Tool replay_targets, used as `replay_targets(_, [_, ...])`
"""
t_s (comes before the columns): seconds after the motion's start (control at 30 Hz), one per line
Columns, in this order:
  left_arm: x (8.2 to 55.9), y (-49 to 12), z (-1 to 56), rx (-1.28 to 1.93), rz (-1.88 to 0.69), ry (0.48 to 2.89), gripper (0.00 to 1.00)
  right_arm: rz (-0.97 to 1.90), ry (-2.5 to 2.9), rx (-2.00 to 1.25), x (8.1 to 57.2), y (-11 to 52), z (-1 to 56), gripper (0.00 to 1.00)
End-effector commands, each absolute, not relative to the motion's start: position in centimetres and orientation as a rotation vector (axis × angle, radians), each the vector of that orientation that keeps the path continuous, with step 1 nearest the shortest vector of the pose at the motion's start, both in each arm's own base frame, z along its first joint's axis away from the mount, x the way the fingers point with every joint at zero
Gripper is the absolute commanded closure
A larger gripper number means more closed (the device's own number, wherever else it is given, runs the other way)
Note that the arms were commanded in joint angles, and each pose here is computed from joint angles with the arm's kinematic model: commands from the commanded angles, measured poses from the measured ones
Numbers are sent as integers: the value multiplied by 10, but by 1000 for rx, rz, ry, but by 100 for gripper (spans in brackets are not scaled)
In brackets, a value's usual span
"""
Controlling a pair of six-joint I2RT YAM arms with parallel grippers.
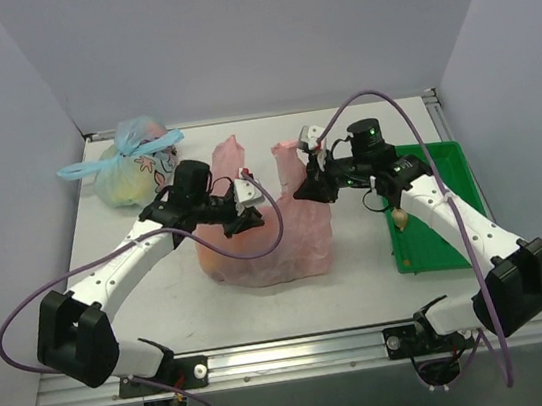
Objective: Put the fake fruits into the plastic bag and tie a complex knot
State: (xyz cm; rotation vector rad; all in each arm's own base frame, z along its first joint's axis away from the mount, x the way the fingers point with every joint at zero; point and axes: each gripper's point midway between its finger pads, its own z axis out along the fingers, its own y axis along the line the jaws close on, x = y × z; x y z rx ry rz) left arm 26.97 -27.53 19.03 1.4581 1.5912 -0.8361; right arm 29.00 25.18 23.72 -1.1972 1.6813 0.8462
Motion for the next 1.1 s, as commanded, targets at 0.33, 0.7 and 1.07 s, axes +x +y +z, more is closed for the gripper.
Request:
replay_targets(0.33, [273, -287, 150, 1371, -651, 1599, 100, 973, 2081, -671, 323, 255, 176, 100])
replay_targets(0.7, [256, -292, 111, 1375, -652, 1690, 100, 1050, 2341, -267, 343, 260, 129, 100])
replay_targets(1.07, [249, -295, 97, 1333, -688, 1792, 100, 1039, 2433, -204, 336, 256, 97, 100])
